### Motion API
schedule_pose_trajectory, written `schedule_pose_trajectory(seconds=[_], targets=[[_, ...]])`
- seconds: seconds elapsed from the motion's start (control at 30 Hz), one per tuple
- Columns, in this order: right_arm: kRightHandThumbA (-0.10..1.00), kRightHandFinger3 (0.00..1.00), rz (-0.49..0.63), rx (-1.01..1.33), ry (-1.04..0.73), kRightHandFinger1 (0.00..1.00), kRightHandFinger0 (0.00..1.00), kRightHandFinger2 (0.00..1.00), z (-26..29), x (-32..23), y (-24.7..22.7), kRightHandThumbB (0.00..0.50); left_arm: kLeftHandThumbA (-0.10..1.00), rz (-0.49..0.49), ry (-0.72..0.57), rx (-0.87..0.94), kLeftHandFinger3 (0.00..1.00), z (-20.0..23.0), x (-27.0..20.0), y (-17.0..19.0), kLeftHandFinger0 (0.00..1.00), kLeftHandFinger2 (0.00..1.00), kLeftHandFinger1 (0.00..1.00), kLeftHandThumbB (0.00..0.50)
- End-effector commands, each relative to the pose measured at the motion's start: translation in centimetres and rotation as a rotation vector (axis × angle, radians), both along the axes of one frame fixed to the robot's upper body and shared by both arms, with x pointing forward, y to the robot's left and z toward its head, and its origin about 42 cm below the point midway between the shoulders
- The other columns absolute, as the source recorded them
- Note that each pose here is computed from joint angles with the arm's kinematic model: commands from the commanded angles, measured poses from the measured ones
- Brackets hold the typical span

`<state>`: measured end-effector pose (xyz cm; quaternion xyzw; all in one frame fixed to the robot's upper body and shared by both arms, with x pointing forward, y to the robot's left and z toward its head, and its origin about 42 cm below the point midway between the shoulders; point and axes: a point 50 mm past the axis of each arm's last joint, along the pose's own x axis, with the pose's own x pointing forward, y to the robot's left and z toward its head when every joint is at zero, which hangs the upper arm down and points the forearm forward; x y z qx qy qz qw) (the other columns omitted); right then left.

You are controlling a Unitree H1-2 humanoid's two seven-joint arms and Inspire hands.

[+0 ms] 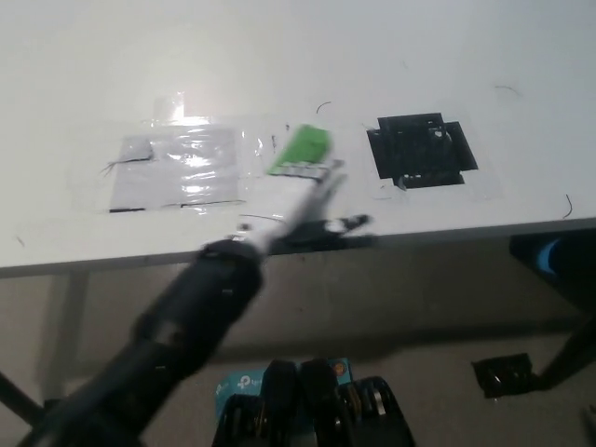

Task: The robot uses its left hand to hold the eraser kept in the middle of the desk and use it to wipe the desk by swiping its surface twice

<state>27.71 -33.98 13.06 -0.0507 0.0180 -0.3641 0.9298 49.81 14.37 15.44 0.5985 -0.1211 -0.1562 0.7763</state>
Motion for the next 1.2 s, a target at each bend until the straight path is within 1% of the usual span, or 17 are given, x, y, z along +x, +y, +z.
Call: schedule_pose_trajectory(seconds=[0.0, 0.07, 0.1, 0.17, 0.2, 0.27, 0.3, 0.33, 0.47, 0.6, 0.67, 0.7, 0.8, 0.83, 0.87, 1.03, 1.17], targets=[[1.0, 0.9, 0.004, -0.057, -0.124, 0.9, 0.95, 0.88, 1.7, 0.0, -1.3, 0.0, 1.0, 0.23, 0.418, 0.093, 1.0, -7.7, -4.0, 8.9, 1.0, 1.0, 1.0, 0.408], [1.0, 0.9, 0.0, -0.067, -0.12, 0.89, 0.95, 0.88, 1.7, 0.0, -1.3, 0.001, 1.0, 0.257, 0.44, 0.058, 1.0, -8.1, -4.7, 9.4, 1.0, 1.0, 1.0, 0.349], [1.0, 0.9, 0.0, -0.067, -0.121, 0.89, 0.95, 0.88, 1.7, 0.0, -1.3, 0.0, 1.0, 0.257, 0.441, 0.057, 1.0, -8.1, -4.8, 9.4, 1.0, 1.0, 1.0, 0.345], [1.0, 0.89, -0.001, -0.067, -0.122, 0.88, 0.94, 0.87, 1.7, 0.0, -1.3, 0.001, 1.0, 0.291, 0.453, 0.031, 1.0, -8.7, -5.3, 9.6, 1.0, 1.0, 1.0, 0.354], [1.0, 0.9, -0.002, -0.067, -0.116, 0.89, 0.95, 0.87, 1.7, 0.0, -1.4, 0.0, 1.0, 0.3, 0.458, 0.008, 1.0, -9.0, -5.6, 9.8, 1.0, 1.0, 1.0, 0.399], [1.0, 0.91, -0.002, -0.066, -0.126, 0.9, 0.97, 0.89, 1.8, 0.2, -1.5, 0.007, 1.0, 0.344, 0.477, -0.074, 1.0, -9.2, -5.8, 9.9, 1.0, 1.0, 1.0, 0.428], [1.0, 0.92, -0.004, -0.058, -0.128, 0.91, 0.98, 0.9, 1.8, 0.2, -1.5, 0.004, 1.0, 0.384, 0.495, -0.125, 1.0, -9.4, -6.1, 10.0, 1.0, 1.0, 1.0, 0.419], [1.0, 0.92, -0.002, -0.054, -0.127, 0.91, 0.98, 0.9, 1.8, 0.2, -1.5, 0.008, 1.0, 0.412, 0.506, -0.179, 1.0, -9.8, -6.4, 10.2, 1.0, 1.0, 1.0, 0.429], [1.0, 0.93, -0.009, -0.052, -0.117, 0.91, 0.97, 0.91, 1.5, -0.2, -1.5, 0.012, 1.0, 0.463, 0.532, -0.29, 1.0, -11.0, -7.6, 11.0, 1.0, 1.0, 1.0, 0.419], [1.0, 0.95, -0.015, -0.041, -0.122, 0.93, 0.99, 0.92, 1.4, -0.4, -1.5, 0.0, 1.0, 0.503, 0.559, -0.316, 1.0, -12.3, -8.7, 12.5, 1.0, 1.0, 1.0, 0.39], [1.0, 0.94, -0.013, -0.031, -0.125, 0.93, 1.0, 0.92, 1.3, -0.6, -1.5, 0.0, 1.0, 0.553, 0.58, -0.345, 1.0, -13.0, -9.4, 14.0, 1.0, 1.0, 1.0, 0.425], [1.0, 0.93, -0.015, -0.031, -0.123, 0.93, 1.0, 0.92, 1.2, -0.7, -1.6, 0.029, 1.0, 0.562, 0.584, -0.341, 1.0, -13.2, -9.7, 14.5, 1.0, 1.0, 1.0, 0.461], [1.0, 0.93, -0.028, -0.03, -0.123, 0.93, 1.0, 0.92, 1.1, -0.9, -1.7, 0.028, 1.0, 0.574, 0.588, -0.337, 1.0, -13.5, -10.1, 15.5, 1.0, 1.0, 1.0, 0.47], [1.0, 0.93, -0.028, -0.029, -0.124, 0.93, 1.0, 0.93, 1.0, -0.9, -1.7, 0.014, 1.0, 0.592, 0.592, -0.348, 1.0, -13.7, -10.4, 16.1, 1.0, 1.0, 1.0, 0.474], [1.0, 0.93, -0.034, -0.025, -0.123, 0.93, 1.0, 0.92, 1.0, -1.0, -1.7, 0.005, 1.0, 0.616, 0.601, -0.343, 1.0, -14.0, -10.6, 16.6, 1.0, 1.0, 1.0, 0.499], [1.0, 0.94, -0.031, -0.034, -0.11, 0.93, 1.0, 0.92, 0.7, -1.3, -1.8, 0.005, 1.0, 0.657, 0.611, -0.354, 1.0, -14.4, -11.9, 18.2, 1.0, 1.0, 1.0, 0.5], [1.0, 0.94, -0.032, -0.034, -0.119, 0.92, 1.0, 0.92, 0.5, -1.4, -1.9, 0.012, 1.0, 0.639, 0.615, -0.305, 1.0, -14.6, -12.4, 18.8, 1.0, 1.0, 1.0, 0.5]])
